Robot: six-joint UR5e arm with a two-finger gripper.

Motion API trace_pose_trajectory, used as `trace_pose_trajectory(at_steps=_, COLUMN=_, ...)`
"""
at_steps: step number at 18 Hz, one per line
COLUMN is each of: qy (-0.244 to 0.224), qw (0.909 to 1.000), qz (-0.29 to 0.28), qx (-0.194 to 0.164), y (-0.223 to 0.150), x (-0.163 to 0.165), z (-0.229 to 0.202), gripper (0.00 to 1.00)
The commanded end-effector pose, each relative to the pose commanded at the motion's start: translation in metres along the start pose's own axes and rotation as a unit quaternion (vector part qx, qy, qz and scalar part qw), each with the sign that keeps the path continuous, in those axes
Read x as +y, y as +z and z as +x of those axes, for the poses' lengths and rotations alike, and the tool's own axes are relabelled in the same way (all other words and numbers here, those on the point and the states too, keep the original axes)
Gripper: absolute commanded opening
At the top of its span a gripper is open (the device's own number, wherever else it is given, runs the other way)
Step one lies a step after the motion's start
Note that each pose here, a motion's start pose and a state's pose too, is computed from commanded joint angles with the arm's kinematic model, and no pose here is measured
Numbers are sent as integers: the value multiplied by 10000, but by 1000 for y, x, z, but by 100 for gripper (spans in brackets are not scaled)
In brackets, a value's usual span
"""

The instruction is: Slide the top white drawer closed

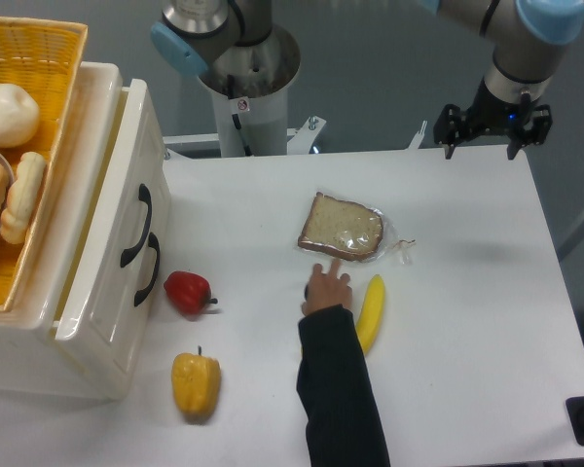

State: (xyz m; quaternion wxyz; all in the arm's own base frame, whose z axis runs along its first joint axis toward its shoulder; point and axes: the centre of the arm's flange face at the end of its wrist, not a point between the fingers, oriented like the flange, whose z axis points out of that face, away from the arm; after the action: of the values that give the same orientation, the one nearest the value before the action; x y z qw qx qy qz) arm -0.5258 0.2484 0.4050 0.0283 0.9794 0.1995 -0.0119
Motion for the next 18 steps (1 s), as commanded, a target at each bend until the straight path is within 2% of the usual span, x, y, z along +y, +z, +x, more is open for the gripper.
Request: trace_pose_trajectory(at_steps=18, qy=-84, qw=10000, qz=-3, qx=4, y=1, x=7, z=-7, gripper=100)
